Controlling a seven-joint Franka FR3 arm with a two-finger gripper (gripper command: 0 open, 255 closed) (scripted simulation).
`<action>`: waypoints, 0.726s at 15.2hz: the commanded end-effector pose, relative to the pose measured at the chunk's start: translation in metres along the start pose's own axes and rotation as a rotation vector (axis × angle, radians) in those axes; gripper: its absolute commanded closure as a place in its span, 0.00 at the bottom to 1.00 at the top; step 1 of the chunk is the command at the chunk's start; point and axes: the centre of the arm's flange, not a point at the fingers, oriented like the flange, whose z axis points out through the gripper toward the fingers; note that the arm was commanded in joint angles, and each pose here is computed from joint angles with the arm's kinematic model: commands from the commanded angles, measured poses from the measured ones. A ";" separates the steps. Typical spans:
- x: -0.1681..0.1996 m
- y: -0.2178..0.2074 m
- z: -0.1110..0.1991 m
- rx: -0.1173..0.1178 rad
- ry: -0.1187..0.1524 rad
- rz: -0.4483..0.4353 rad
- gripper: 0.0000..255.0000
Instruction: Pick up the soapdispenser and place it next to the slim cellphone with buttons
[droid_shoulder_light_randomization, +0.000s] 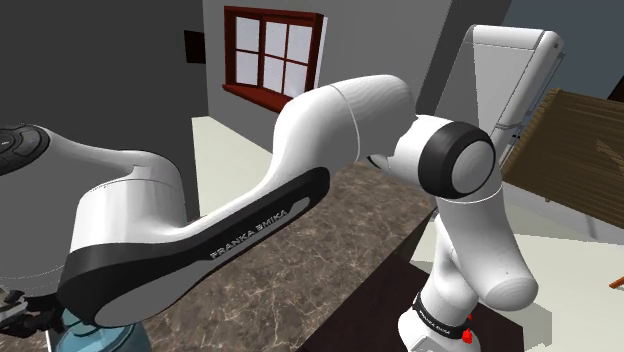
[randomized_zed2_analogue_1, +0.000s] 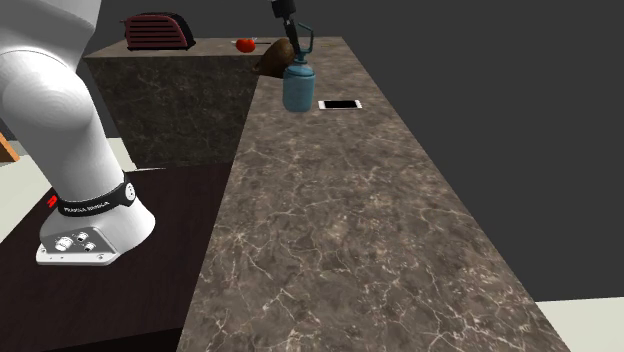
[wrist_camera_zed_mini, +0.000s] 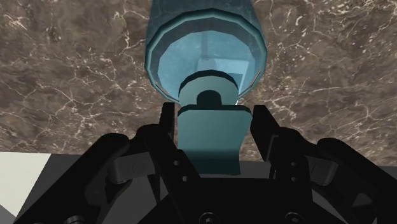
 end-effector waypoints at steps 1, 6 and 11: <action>-0.001 0.000 0.004 0.001 0.001 0.000 1.00; -0.001 0.000 0.004 0.001 0.001 0.000 1.00; -0.001 0.001 0.004 0.001 0.001 0.000 0.00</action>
